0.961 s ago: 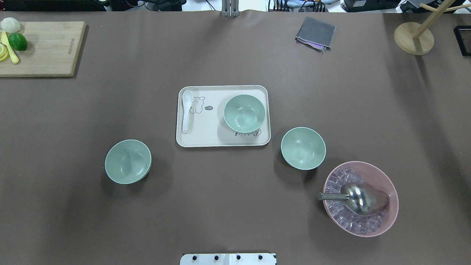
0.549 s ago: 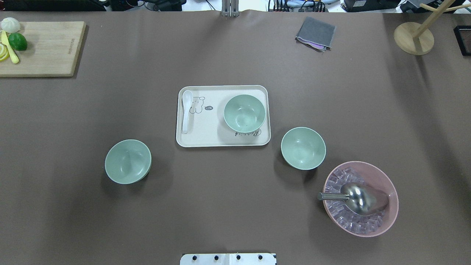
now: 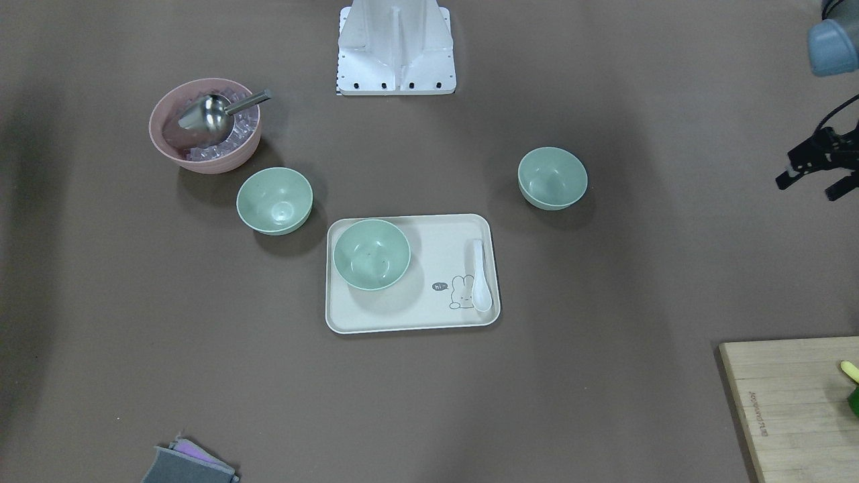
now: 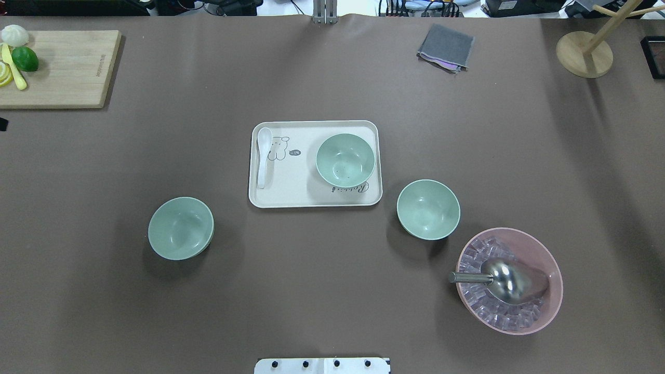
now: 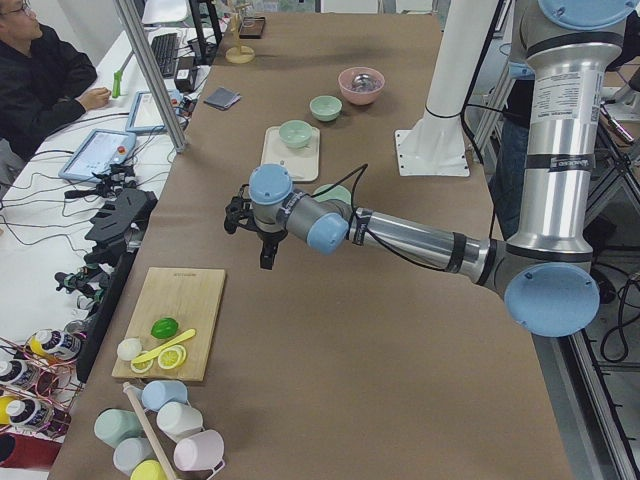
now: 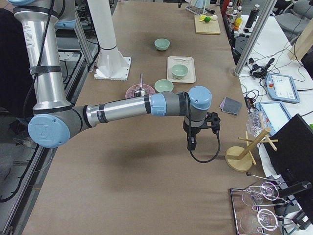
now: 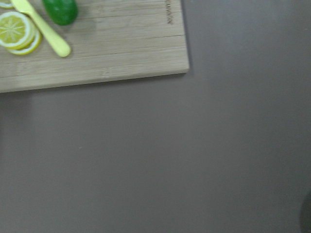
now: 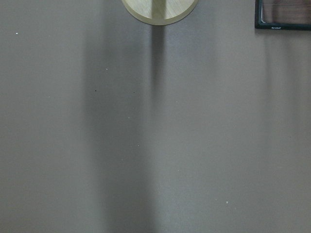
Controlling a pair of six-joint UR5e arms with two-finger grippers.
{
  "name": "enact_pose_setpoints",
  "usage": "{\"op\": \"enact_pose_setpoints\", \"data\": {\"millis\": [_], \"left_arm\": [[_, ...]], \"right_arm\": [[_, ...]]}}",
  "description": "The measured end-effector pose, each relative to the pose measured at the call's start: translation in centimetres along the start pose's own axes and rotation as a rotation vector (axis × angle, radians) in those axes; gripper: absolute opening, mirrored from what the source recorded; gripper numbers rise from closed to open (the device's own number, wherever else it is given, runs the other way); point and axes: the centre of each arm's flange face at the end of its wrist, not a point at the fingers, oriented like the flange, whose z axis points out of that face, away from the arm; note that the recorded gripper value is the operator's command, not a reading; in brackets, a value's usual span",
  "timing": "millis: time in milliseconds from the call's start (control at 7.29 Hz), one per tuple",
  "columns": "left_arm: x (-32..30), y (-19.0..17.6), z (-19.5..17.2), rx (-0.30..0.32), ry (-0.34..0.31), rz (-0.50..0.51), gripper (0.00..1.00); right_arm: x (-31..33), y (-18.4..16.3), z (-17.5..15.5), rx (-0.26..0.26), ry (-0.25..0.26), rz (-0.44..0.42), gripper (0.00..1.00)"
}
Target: Stack green bowls together
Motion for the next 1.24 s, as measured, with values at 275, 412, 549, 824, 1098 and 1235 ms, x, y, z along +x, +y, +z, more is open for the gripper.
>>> {"op": "enact_pose_setpoints", "data": {"millis": [275,412,549,824,1098,1235], "left_arm": [[8.3,-2.0,5.2,-0.075,0.052,-0.049,0.98],[11.1,-2.1,7.2,-0.091,0.049,-0.054,0.98],[13.0,-1.5,9.1,-0.096,0.027,-0.058,0.98],[17.4,1.5,14.0,-0.109,-0.023,-0.058,0.97],[21.2,5.0,17.3,-0.118,-0.036,-0.023,0.97],[22.1,6.3,18.2,-0.134,-0.034,-0.018,0.95]], "right_arm": [[-0.1,0.0,0.0,0.0,-0.008,0.0,1.0],[-0.2,0.0,0.0,-0.001,-0.011,0.0,1.0],[-0.2,0.0,0.0,-0.002,-0.012,0.0,1.0],[-0.6,-0.1,0.2,-0.005,-0.014,-0.004,1.0],[-1.3,-0.6,0.2,-0.005,-0.017,-0.012,1.0],[-1.6,-0.7,0.3,-0.006,-0.02,-0.014,1.0]]}}
